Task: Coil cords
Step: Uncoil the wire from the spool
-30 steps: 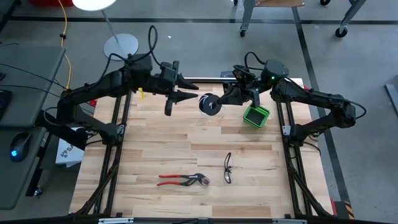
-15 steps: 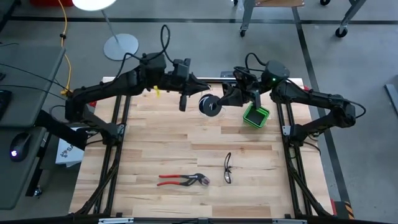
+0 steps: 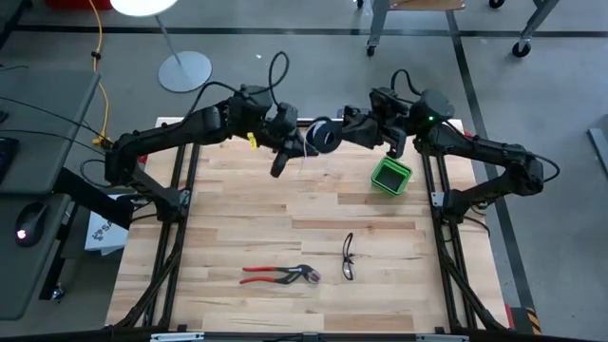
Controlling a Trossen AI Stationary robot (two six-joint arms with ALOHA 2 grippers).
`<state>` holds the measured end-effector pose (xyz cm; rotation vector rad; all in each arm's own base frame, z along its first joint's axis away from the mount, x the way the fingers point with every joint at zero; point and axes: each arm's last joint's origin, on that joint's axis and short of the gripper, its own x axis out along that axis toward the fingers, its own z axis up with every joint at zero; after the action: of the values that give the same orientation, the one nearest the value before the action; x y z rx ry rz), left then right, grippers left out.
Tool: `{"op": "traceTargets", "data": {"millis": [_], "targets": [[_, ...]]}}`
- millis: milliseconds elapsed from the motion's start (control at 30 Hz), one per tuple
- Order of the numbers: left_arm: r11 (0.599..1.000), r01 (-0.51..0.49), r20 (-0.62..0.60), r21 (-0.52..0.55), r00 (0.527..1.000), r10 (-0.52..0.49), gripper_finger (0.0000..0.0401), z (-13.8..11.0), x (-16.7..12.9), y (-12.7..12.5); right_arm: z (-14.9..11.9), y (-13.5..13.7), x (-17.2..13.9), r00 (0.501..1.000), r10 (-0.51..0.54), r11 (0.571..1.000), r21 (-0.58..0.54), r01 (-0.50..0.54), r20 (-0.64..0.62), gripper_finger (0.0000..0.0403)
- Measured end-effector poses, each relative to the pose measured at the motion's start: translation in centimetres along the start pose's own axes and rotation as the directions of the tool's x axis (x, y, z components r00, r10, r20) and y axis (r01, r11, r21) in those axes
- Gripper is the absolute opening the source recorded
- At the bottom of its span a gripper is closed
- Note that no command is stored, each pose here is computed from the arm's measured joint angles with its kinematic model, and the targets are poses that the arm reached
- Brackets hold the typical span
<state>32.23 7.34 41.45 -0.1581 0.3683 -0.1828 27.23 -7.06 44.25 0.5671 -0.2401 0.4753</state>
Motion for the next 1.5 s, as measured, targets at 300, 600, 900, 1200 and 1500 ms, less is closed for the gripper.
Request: {"op": "traceTargets", "data": {"millis": [300, 600, 900, 1200, 1500], "targets": [[0.991, 0.028, -0.304, -0.133, 0.95, -0.067, 0.0001, -2.8, -3.4, -1.8, 0.8, -1.4, -1.3, 0.995, -0.099, 0.993, -0.057, 0.099, 0.006, 0.0], [0.939, -0.343, -0.4, 0.017, 0.859, 0.321, 0.0021, -3.4, -9.5, -3.1, -0.2, -2.0, -3.6, 0.95, -0.218, 0.975, -0.096, 0.201, -0.224, 0.0], [0.84, -0.531, -0.474, 0.112, 0.714, 0.515, 0.01, -4.2, -11.3, -2.5, -1.3, -2.3, -4.8, 0.894, -0.292, 0.955, -0.158, 0.252, -0.339, 0.0], [0.843, -0.532, -0.272, 0.084, 0.801, 0.533, 0.0128, -2.2, -10.5, -2.0, -2.5, -2.5, -4.9, 0.833, -0.4, 0.904, -0.314, 0.29, -0.382, 0.0], [0.885, -0.457, -0.047, 0.092, 0.885, 0.463, 0.0129, 0.1, -6.9, -0.4, -2.4, -1.7, -3.5, 0.846, -0.466, 0.815, -0.497, 0.297, -0.26, 0.0]]}}
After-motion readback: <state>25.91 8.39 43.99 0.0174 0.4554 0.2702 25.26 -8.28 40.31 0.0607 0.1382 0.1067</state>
